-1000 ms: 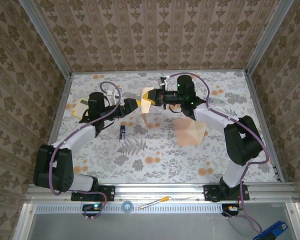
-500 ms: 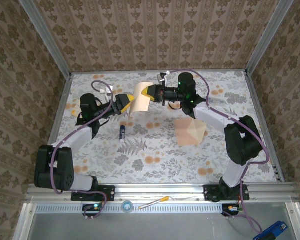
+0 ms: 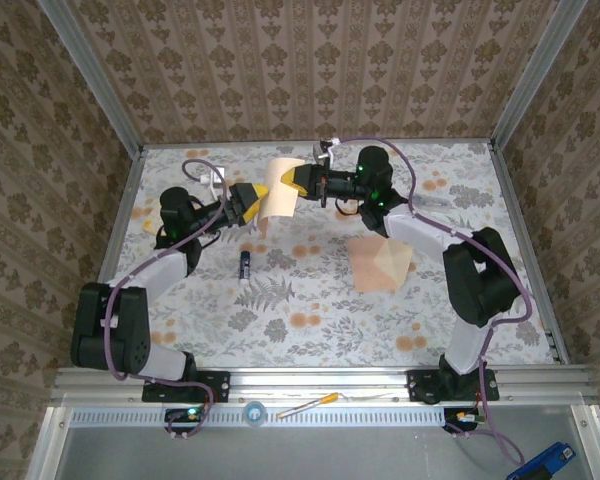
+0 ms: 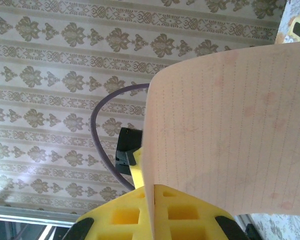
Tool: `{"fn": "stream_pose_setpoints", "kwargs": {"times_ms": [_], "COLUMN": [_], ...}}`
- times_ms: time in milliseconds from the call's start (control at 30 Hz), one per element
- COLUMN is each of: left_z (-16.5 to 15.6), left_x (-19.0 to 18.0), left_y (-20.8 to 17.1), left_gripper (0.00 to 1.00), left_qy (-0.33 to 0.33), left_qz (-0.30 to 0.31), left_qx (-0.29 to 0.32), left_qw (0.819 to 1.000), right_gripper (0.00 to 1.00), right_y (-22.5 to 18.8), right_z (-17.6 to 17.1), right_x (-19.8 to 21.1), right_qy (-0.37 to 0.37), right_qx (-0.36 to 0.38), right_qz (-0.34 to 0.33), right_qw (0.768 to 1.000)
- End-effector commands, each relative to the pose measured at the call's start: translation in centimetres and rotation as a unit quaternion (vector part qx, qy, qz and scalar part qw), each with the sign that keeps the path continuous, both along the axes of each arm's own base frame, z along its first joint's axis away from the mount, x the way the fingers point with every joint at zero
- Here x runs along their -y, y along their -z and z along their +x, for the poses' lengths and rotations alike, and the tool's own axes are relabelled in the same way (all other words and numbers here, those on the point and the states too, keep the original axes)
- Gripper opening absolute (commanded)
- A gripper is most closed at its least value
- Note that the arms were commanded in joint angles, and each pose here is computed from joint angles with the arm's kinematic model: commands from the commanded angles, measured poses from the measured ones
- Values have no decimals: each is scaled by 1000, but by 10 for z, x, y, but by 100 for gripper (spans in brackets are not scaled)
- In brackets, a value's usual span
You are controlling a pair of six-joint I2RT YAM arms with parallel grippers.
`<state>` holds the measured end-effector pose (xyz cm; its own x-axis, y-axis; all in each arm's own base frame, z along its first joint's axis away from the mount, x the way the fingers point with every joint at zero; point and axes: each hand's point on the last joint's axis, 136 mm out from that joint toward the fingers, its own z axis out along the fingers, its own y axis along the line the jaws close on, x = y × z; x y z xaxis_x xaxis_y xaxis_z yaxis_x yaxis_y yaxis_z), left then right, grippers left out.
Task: Place the letter into the envelope and seal it
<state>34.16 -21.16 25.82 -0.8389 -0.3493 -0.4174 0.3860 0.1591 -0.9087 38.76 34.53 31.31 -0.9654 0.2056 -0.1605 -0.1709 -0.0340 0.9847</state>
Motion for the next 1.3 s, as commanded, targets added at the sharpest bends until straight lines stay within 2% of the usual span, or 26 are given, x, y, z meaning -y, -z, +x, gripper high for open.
{"fn": "stream_pose_setpoints", "kwargs": {"times_ms": [0, 467, 667, 900, 1267], "left_z": [-5, -20, -23, -24, -32], "left_x": [4, 7, 6, 6, 13], "left_y": [-23, -51, -58, -48, -22], "left_gripper": [100, 100, 100, 100, 99], "left_qy": [14, 21, 22, 26, 37], "left_qz": [-35, -16, -4, 14, 89], "left_qx": [27, 52, 61, 53, 45], "left_qw": [999, 998, 998, 998, 994], "right_gripper": [0, 0, 0, 0, 0], "right_y": [-1, 37, 53, 55, 45], "right_z": [2, 0, -5, -5, -3], "right_x": [-5, -11, -9, -8, -10], "right_qy": [-1, -9, -11, -11, -11], "right_qx": [6, -14, -15, -14, -5], "right_qz": [27, -10, -46, -54, -50], "right_qw": [1000, 1000, 999, 998, 999]}}
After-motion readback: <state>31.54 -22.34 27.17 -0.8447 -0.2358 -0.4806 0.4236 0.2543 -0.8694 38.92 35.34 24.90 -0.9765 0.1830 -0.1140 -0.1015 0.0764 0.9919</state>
